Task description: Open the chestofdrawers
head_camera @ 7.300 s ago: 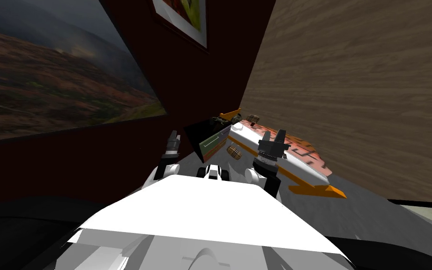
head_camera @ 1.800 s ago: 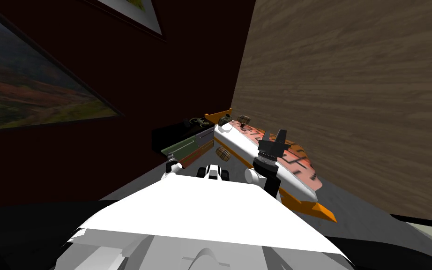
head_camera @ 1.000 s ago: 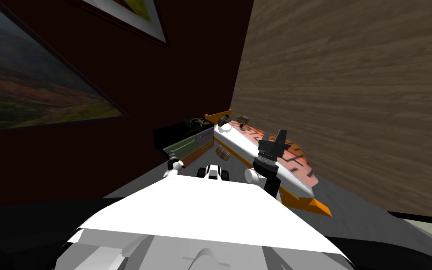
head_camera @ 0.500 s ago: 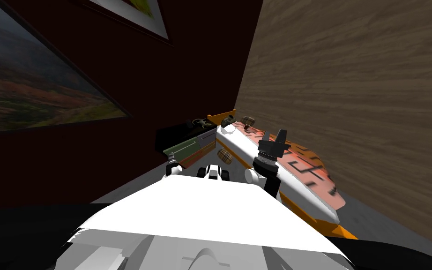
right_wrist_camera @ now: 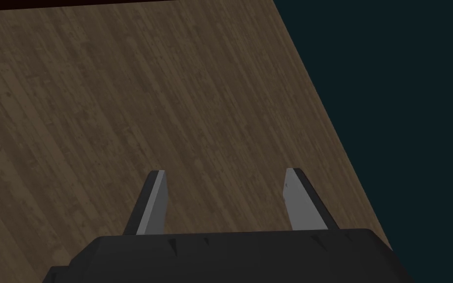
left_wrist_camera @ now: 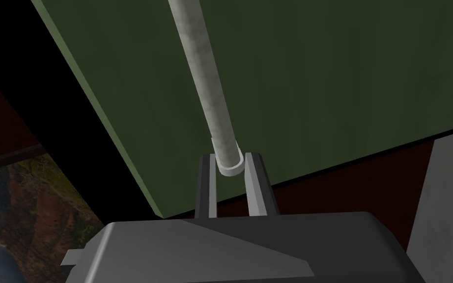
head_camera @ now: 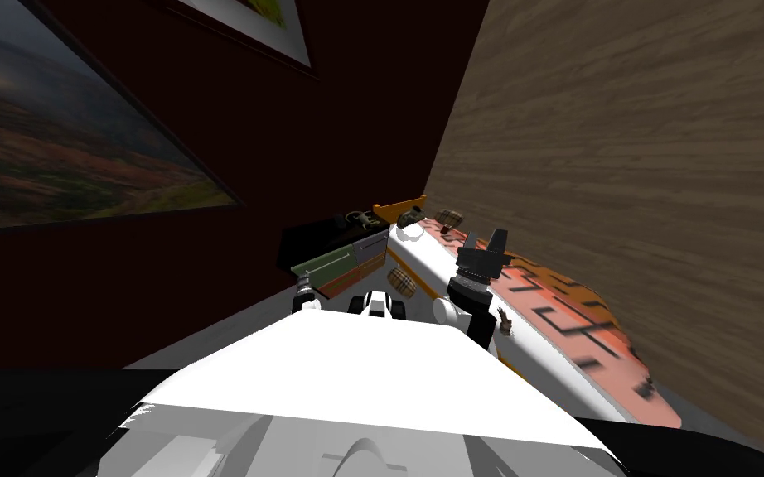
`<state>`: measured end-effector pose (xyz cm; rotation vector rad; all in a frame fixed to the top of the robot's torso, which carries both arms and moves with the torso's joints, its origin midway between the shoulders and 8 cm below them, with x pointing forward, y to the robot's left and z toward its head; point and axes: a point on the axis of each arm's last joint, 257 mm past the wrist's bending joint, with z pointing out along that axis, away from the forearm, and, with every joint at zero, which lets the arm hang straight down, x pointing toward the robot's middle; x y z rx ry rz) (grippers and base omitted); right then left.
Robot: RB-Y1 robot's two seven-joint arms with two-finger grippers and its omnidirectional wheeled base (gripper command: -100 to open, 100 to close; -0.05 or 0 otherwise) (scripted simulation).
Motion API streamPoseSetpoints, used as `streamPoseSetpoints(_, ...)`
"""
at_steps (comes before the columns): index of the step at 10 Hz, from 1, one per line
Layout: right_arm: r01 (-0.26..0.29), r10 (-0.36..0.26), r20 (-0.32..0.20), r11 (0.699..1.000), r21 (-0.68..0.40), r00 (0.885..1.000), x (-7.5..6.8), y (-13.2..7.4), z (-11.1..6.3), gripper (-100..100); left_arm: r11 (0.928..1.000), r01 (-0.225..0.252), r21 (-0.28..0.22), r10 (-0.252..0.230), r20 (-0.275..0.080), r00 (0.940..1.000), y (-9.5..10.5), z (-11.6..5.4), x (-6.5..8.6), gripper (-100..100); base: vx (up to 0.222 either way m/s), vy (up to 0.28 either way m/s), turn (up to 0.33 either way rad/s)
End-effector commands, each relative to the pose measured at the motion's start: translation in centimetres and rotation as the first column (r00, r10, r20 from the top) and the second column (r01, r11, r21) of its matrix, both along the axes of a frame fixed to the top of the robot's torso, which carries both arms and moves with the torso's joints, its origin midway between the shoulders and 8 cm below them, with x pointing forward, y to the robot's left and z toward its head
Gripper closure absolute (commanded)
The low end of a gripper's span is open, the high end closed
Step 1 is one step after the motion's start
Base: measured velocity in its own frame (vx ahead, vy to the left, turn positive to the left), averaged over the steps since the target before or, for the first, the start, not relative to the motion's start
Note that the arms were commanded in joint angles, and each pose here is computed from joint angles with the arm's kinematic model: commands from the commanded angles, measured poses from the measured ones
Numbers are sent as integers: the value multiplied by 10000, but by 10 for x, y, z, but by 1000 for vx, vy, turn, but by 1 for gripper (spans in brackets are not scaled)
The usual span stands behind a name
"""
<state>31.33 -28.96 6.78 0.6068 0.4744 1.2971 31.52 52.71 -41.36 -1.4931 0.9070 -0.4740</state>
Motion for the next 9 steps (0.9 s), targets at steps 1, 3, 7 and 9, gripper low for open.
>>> streamPoseSetpoints(1,-1,1,2,10000,0,10000,0,0,0,0,9988,432,-229,-430,77,9990,-22,-1,-9,100,107,5,192)
streamPoseSetpoints(3,-2,2,2,10000,1,10000,0,0,0,0,9967,712,-393,-709,75,9975,-38,-3,-18,100,114,0,153)
streamPoseSetpoints(7,-2,2,2,10000,1,10000,0,0,0,0,9957,852,-366,-850,79,9963,-44,4,-37,100,80,-17,116)
streamPoseSetpoints(9,-4,4,4,10000,3,10000,0,0,0,0,9947,945,-402,-945,19,9955,-47,4,-37,100,-101,-80,0)
